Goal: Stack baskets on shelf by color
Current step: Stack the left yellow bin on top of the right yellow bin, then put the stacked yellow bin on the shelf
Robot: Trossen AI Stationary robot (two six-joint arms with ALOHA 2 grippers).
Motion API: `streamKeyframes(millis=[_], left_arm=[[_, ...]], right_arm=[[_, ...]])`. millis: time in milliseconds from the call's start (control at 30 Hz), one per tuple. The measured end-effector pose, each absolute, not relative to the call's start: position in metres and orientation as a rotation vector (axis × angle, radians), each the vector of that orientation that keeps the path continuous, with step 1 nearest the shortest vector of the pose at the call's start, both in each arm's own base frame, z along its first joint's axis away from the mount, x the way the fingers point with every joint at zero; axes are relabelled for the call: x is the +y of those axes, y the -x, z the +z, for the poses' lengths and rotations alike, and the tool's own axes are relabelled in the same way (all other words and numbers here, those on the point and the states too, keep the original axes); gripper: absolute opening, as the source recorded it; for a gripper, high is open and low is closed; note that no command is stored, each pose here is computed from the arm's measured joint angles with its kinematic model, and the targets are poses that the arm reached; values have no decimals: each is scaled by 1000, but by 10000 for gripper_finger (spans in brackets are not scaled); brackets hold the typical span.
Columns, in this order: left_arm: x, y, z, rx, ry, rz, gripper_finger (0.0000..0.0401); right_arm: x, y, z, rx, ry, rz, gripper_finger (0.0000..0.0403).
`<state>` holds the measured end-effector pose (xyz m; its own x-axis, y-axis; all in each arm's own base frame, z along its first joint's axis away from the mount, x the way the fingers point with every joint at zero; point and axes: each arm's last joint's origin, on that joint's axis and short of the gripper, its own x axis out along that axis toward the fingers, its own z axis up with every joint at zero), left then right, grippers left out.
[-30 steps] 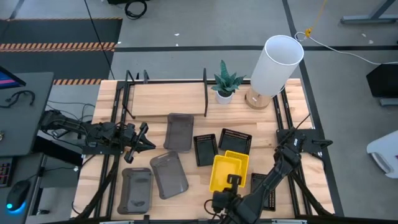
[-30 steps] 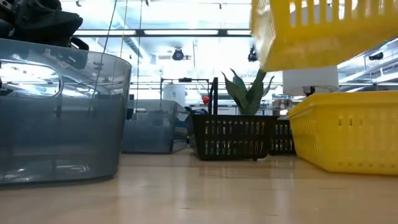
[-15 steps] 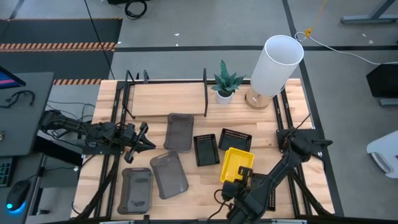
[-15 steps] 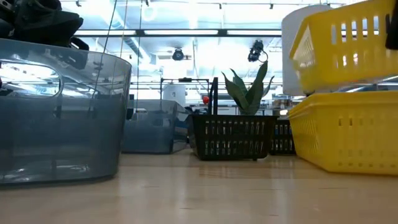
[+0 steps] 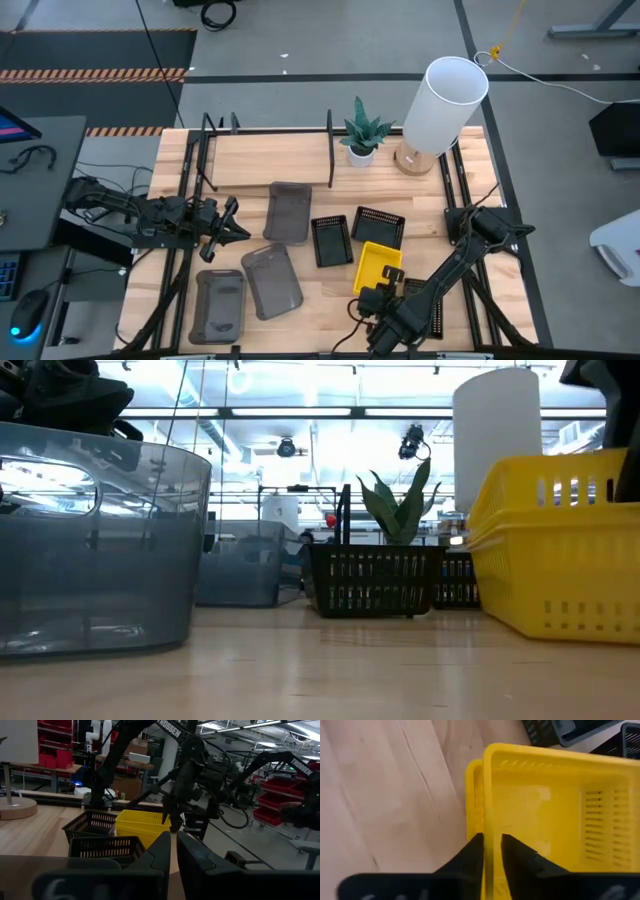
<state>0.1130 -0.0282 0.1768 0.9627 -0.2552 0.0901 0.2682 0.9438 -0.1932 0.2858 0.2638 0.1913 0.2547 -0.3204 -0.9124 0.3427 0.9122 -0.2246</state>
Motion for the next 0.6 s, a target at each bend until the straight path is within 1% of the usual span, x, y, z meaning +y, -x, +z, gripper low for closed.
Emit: streamKeyframes(millis=[167, 300, 433, 600], left_arm=[[-28, -113, 177, -64, 206, -267, 35], [-28, -113, 177, -64, 206, -267, 30], [-28, -113, 177, -64, 206, -267, 29], [-28, -113, 177, -64, 205, -267, 36]], right_arm=[[265, -288, 206, 1236, -22, -452, 131], [264, -290, 223, 1238, -22, -459, 164], [265, -297, 231, 1203, -54, -447, 184], [262, -301, 218, 1182, -44, -449, 199]])
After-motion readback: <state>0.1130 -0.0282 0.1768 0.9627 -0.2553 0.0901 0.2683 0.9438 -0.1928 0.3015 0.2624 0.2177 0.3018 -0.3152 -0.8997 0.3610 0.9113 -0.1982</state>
